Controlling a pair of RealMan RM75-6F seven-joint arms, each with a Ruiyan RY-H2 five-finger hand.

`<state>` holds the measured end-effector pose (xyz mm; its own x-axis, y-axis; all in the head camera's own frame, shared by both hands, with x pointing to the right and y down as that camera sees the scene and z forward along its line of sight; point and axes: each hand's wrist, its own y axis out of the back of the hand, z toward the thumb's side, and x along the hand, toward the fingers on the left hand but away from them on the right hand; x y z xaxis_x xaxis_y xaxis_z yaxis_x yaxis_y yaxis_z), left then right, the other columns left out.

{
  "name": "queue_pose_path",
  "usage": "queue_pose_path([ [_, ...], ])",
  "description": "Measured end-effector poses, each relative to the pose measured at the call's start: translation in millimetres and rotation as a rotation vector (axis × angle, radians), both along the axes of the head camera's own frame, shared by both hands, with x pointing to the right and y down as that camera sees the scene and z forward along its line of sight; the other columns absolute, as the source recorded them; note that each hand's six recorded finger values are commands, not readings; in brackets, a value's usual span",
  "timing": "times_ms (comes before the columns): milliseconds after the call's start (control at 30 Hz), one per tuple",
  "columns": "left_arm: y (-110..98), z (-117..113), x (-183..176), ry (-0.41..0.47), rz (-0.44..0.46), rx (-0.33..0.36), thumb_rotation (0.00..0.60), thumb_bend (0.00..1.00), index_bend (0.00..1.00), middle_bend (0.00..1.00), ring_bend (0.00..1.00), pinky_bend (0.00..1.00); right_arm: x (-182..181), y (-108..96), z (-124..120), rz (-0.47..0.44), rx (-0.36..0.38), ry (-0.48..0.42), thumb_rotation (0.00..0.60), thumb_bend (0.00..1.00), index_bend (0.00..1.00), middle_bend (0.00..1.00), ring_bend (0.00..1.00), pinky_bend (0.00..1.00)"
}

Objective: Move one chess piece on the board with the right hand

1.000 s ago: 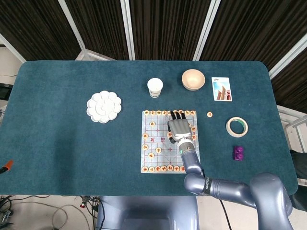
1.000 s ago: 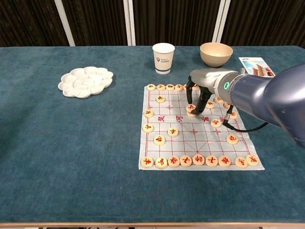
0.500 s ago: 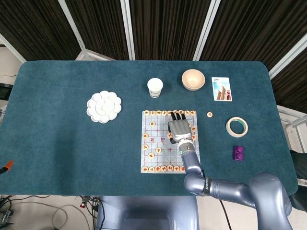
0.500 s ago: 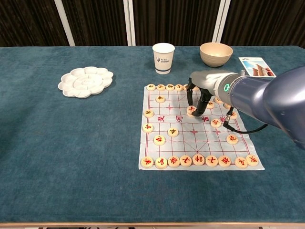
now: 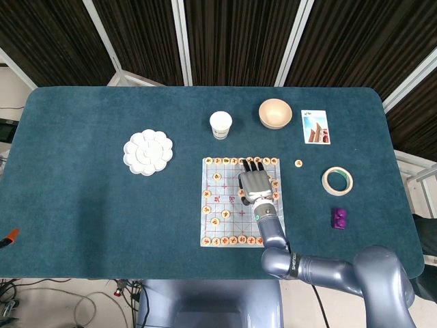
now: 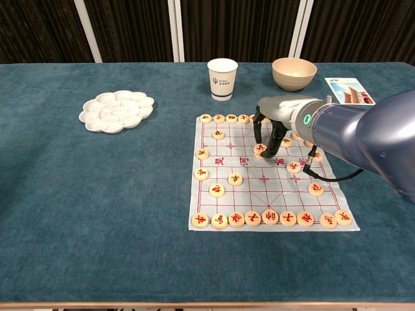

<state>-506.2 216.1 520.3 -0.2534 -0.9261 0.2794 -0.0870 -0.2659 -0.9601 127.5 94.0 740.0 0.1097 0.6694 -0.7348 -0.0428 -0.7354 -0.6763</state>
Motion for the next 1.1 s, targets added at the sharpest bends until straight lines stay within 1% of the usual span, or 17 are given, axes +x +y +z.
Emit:
queue_pose_path([
  [500,-0.1,0.0,-0.1,0.001,-0.001,0.0,0.6,0.0,0.05,0.0,0.0,0.0,1.2,0.2,1.0,0.001,-0.008,0.005,0.6,0.38,0.51,0.0,0.03,0.07],
  [700,-0.1,0.2,-0.1,0.0,-0.001,0.0,0.6,0.0,0.05,0.0,0.0,0.0,0.6,0.4,1.2,0.0,-0.01,0.008,0.6,0.38,0.49,0.0,0.03,0.07],
  [833,-0.2,0.4,-0.4,-0.001,-0.002,-0.001,0.6,0.0,0.05,0.0,0.0,0.0,0.7,-0.2,1.0,0.003,-0.009,0.007,0.6,0.38,0.46,0.0,0.03,0.07],
  [1100,-0.1,0.6,-0.3,-0.001,-0.002,-0.002,0.6,0.0,0.05,0.0,0.0,0.0,0.6,0.2,1.1,0.001,-0.011,0.011,0.6,0.38,0.44,0.0,0.03,0.07],
])
